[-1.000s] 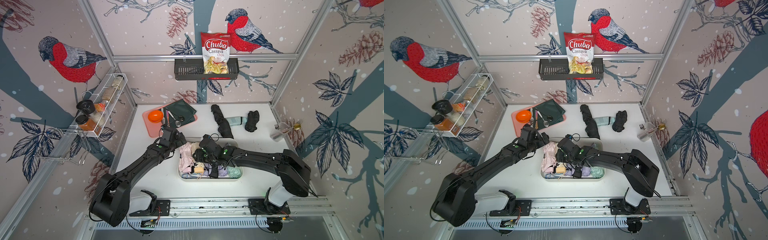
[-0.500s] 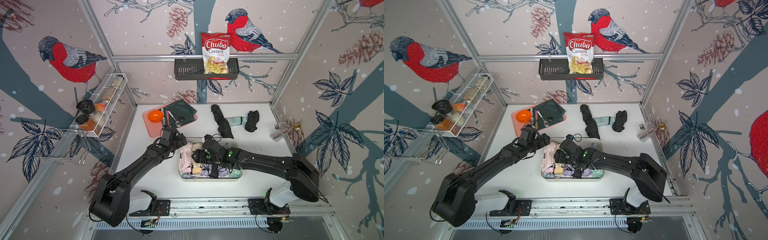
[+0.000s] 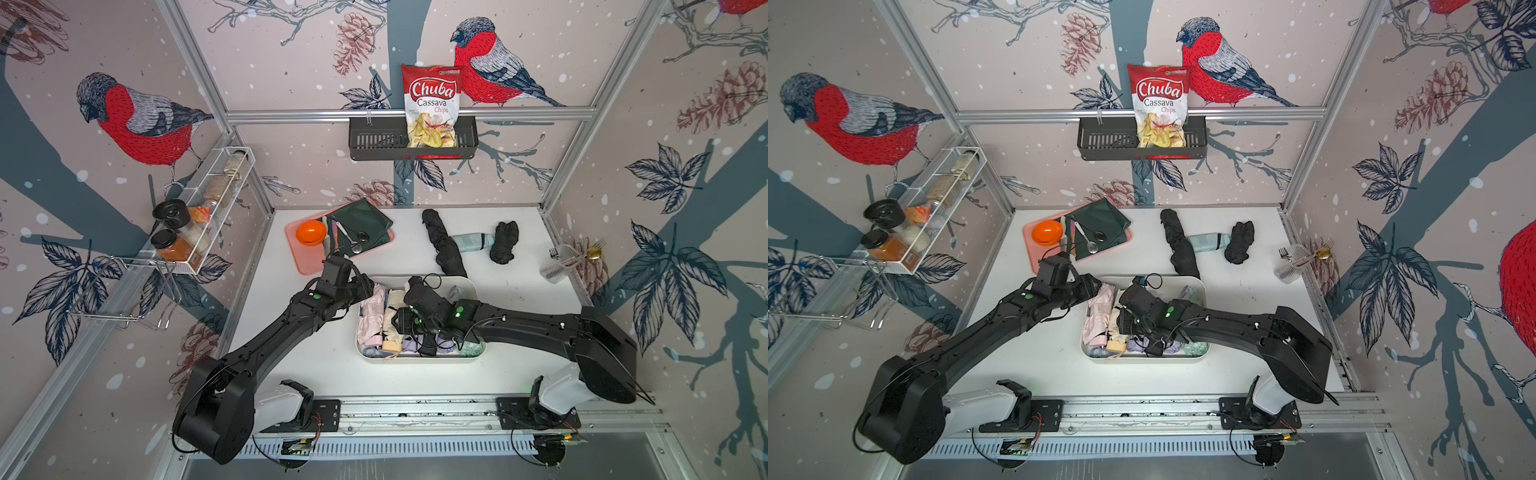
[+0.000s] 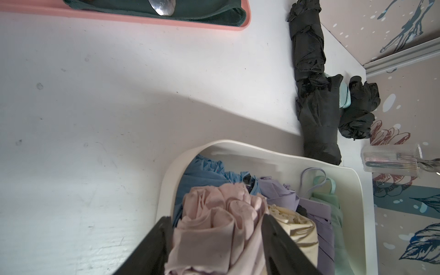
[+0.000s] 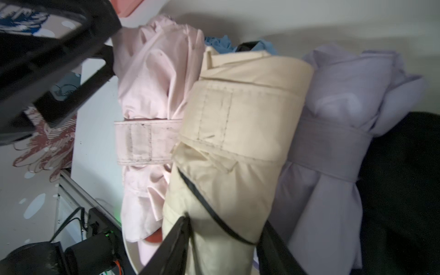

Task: Put the umbrella into the storage box
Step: Place the umbrella in the storage box, then pick up the umbrella from the center of the board.

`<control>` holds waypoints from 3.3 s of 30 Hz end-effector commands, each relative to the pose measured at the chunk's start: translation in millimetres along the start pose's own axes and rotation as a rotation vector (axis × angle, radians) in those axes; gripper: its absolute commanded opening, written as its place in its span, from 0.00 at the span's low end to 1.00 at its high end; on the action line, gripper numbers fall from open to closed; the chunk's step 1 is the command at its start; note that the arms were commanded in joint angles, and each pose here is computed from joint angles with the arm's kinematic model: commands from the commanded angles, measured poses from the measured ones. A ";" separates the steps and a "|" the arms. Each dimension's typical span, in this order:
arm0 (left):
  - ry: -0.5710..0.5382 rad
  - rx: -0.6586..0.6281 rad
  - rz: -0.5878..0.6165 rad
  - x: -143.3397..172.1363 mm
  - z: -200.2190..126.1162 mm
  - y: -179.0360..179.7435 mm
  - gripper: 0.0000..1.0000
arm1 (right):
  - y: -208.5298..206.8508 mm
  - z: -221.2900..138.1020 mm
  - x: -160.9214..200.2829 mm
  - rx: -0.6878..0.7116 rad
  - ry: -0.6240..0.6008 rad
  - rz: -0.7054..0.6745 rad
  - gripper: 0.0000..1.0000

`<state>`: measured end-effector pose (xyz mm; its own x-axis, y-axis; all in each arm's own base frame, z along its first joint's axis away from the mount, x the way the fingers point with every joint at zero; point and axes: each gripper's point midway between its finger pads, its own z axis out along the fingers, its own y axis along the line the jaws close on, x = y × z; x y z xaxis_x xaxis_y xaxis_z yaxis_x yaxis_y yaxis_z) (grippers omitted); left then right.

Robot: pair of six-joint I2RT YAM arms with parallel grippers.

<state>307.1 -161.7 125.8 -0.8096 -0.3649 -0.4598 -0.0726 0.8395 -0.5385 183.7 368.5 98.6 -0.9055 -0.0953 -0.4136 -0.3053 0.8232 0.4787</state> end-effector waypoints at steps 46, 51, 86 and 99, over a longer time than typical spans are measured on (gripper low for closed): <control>-0.243 -0.080 0.029 -45.1 -16.5 6.4 0.99 | -202.3 -64.9 -294.0 0.389 -0.381 -0.211 0.90; -0.281 -0.098 0.037 -51.6 -18.3 9.2 0.99 | -219.1 -23.8 -321.8 0.352 -0.358 -0.241 0.96; -0.280 -0.107 0.020 -51.9 -7.3 12.8 0.98 | -254.2 112.8 -348.6 0.243 -0.200 -0.318 0.83; -0.266 -0.124 0.008 -48.9 -2.5 18.2 0.98 | -219.6 94.5 -362.5 0.293 -0.256 -0.336 0.48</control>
<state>338.7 -128.1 135.0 -0.6493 -0.4283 -0.6285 -0.1538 0.8832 -0.4430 603.1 271.1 43.4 -0.6895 -0.2837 -0.6664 -0.4542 0.8861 0.0928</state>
